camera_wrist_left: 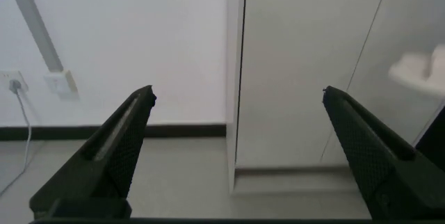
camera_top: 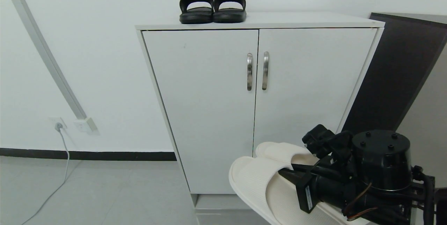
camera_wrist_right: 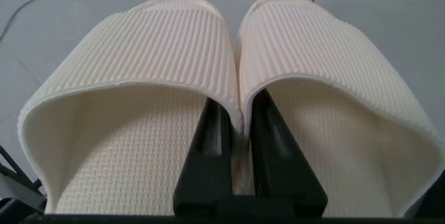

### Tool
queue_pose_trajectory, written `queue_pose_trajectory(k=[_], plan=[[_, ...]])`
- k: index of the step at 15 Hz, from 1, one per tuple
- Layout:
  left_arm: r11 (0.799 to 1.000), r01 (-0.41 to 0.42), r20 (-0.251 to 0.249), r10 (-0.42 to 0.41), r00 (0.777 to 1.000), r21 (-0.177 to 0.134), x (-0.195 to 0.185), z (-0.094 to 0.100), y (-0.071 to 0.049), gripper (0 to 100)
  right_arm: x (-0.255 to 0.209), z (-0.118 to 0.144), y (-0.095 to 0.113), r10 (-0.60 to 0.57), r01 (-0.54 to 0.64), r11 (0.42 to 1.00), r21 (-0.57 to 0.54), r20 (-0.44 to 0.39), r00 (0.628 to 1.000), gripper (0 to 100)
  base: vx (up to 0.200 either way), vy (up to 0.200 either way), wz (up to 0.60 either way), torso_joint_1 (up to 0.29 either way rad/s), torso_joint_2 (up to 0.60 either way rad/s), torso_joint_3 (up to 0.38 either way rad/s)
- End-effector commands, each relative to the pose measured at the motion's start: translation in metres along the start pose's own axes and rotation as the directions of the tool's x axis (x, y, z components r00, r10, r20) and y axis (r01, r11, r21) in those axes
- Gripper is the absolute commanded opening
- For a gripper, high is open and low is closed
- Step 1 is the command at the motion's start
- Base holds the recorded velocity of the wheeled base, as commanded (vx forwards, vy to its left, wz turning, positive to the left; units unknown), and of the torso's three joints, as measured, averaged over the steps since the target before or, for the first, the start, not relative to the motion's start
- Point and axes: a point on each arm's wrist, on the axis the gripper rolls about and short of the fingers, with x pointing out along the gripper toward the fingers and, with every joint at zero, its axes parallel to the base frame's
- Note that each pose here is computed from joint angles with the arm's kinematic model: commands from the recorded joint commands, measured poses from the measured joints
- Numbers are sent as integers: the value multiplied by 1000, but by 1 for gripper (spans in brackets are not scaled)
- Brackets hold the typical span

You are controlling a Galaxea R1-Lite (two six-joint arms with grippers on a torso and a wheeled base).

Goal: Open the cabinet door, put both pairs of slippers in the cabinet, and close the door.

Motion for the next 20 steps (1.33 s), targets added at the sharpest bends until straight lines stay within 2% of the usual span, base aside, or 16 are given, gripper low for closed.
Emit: queue_pose_trajectory(k=[1,2,4,6,7,9,10,12,13,15,16,17,20], plan=[[998,9,-43,-12,999,-58,20,50,-1,100,0,-1,0,0,0,1000,-2,-4,1000,0,0,0,0,-7,51,46],[996,67,-111,-73,991,-61,36,55,-2,100,0,-2,0,0,0,1000,-15,-9,1000,0,0,0,0,0,0,0],[986,146,-153,-156,976,-76,61,60,-4,100,-1,-3,0,4,-4,1000,-15,-12,1000,0,0,0,0,0,0,0],[965,245,-164,-258,952,-94,84,66,-7,100,-1,-4,0,7,-7,1000,-15,-12,1000,0,0,0,0,0,0,0],[941,321,-154,-334,930,-106,98,70,-9,100,-1,-3,0,7,-8,1000,-13,-9,1000,0,0,0,0,0,0,0],[917,383,-150,-397,905,-114,130,76,-12,100,-1,-3,0,9,-9,1000,-13,-9,1000,0,0,0,0,0,0,0],[895,431,-141,-444,885,-116,143,80,-18,100,-1,-3,0,9,-9,1000,-13,-9,1000,0,0,0,0,0,0,0],[839,529,-137,-543,829,-127,165,82,-34,100,-1,-3,0,9,-9,1000,-13,-11,1000,0,0,0,0,0,0,0],[804,580,-129,-594,794,-131,177,83,-46,100,-1,-4,0,9,-9,1000,-12,-12,1000,0,0,0,0,0,0,0],[751,645,-131,-660,740,-139,199,89,-70,100,-1,-3,-1,6,-6,1000,-10,-9,1000,0,0,0,0,0,0,0],[740,658,-135,-673,727,-141,204,90,-77,100,-1,-3,-1,5,-5,1000,-10,-11,1000,0,0,0,0,0,0,0],[708,692,-134,-706,695,-141,217,95,-102,100,-1,-3,-2,2,-2,1000,-9,-9,1000,0,0,0,0,0,0,0],[669,730,-121,-743,658,-137,246,104,-145,100,-1,-4,-2,1,-2,1000,-9,-15,1000,0,0,0,0,0,0,0]])
